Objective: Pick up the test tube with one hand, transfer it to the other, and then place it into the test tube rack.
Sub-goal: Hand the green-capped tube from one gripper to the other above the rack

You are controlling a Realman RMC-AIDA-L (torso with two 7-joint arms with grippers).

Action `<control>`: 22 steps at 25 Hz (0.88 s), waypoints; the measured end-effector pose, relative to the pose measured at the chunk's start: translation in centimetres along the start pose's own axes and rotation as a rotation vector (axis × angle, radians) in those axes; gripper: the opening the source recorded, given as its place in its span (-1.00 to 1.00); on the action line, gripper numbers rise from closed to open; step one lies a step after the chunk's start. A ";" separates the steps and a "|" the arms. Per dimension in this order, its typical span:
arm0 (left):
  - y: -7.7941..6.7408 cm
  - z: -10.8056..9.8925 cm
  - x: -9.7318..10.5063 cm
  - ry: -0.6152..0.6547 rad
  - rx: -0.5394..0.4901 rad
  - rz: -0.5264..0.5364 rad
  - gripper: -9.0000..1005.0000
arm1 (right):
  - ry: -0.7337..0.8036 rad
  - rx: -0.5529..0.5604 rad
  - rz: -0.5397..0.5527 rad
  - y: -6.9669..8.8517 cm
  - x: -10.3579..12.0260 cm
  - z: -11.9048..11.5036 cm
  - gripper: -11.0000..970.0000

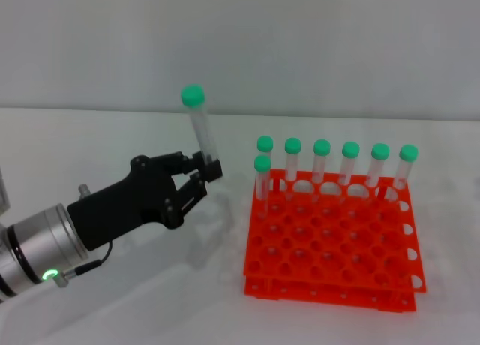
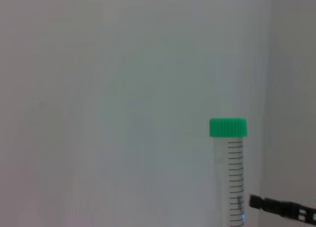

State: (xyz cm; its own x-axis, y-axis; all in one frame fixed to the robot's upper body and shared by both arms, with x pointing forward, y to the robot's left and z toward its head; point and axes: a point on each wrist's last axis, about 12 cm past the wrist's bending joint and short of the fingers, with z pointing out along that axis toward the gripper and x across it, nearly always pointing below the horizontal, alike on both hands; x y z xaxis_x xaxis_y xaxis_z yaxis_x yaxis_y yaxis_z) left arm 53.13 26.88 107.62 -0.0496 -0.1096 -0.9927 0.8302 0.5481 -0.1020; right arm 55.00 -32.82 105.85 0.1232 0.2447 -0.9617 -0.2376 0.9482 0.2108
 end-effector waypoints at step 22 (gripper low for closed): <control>-1.7 1.9 0.7 0.136 0.211 -0.007 -0.51 | 0.100 -0.792 0.147 6.7 -2.3 0.9 0.68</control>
State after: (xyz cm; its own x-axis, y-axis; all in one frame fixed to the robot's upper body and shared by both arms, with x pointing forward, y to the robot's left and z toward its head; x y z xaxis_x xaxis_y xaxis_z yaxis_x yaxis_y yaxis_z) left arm 52.72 24.31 107.18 -0.1184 0.0072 -0.9929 0.9265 0.3606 -0.1078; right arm 53.98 -26.81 109.66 -0.0400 0.3012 -0.9527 -0.8609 0.4736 0.1859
